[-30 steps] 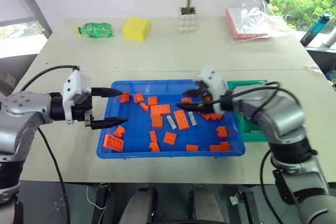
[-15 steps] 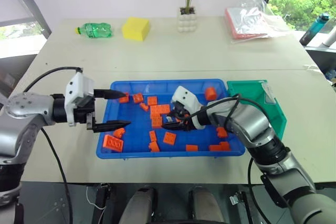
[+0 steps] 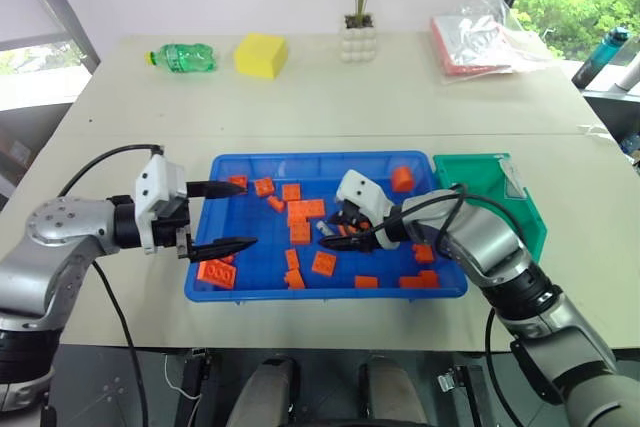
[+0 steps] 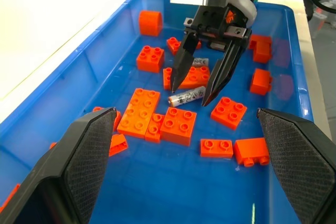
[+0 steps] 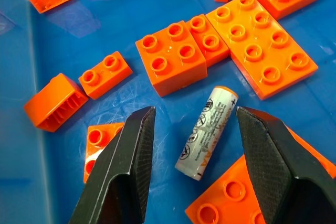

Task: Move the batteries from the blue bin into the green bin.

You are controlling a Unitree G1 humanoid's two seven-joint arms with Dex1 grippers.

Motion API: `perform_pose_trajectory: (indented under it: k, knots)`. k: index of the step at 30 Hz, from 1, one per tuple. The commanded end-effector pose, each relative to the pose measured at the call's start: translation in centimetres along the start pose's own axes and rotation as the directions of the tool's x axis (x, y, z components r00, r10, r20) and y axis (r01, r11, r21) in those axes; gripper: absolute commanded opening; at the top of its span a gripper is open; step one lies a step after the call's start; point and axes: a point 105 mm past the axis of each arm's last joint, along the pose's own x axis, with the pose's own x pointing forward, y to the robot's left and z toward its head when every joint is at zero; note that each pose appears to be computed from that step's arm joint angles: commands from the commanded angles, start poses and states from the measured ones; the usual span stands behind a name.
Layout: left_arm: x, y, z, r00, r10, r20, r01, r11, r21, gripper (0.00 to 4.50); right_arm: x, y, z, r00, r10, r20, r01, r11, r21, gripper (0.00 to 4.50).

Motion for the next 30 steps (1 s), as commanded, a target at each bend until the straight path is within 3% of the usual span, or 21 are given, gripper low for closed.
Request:
perform_pose_trajectory:
  k: [1,6,7,15,20,22,25,30]
  knots:
    - [-0.1,0.5,1.3,1.000,0.013,0.019,-0.014,0.999,0.049,4.50,0.8,-0.5,-1.6,0.997,-0.032,-0.073,0.028,0.998,-0.060,2.47]
    - [0.1,0.9,1.7,1.000,0.009,0.027,-0.011,0.999,0.049,4.50,1.0,-1.0,-0.6,0.997,-0.062,-0.056,0.053,0.987,-0.153,0.21]
    - [0.1,0.9,1.7,1.000,0.009,0.027,-0.010,0.999,0.049,4.50,1.0,-1.0,-0.4,0.997,-0.064,-0.049,0.055,0.986,-0.155,0.08]
    - [0.3,1.7,1.9,0.999,0.010,0.044,-0.012,0.998,0.053,4.50,-1.7,-0.8,3.5,0.996,-0.050,0.079,0.056,0.996,-0.074,0.09]
    - [0.4,1.5,1.7,0.999,-0.006,0.046,0.004,0.999,0.045,4.50,-8.7,-3.1,7.2,0.955,-0.150,0.257,0.123,0.985,0.120,0.09]
    - [0.4,1.5,1.3,0.999,0.002,0.052,-0.003,1.000,0.031,4.50,-13.4,-5.8,6.0,0.919,-0.315,0.237,0.273,0.942,0.194,0.09]
    - [0.4,1.6,0.8,0.996,0.039,0.084,-0.039,0.999,-0.005,4.50,-17.7,-7.7,3.9,0.868,-0.466,0.171,0.419,0.873,0.249,0.09]
    - [0.5,0.8,-0.6,0.995,0.061,0.083,-0.058,0.997,-0.049,4.50,-23.0,-8.8,-1.3,0.783,-0.622,0.011,0.593,0.752,0.288,0.09]
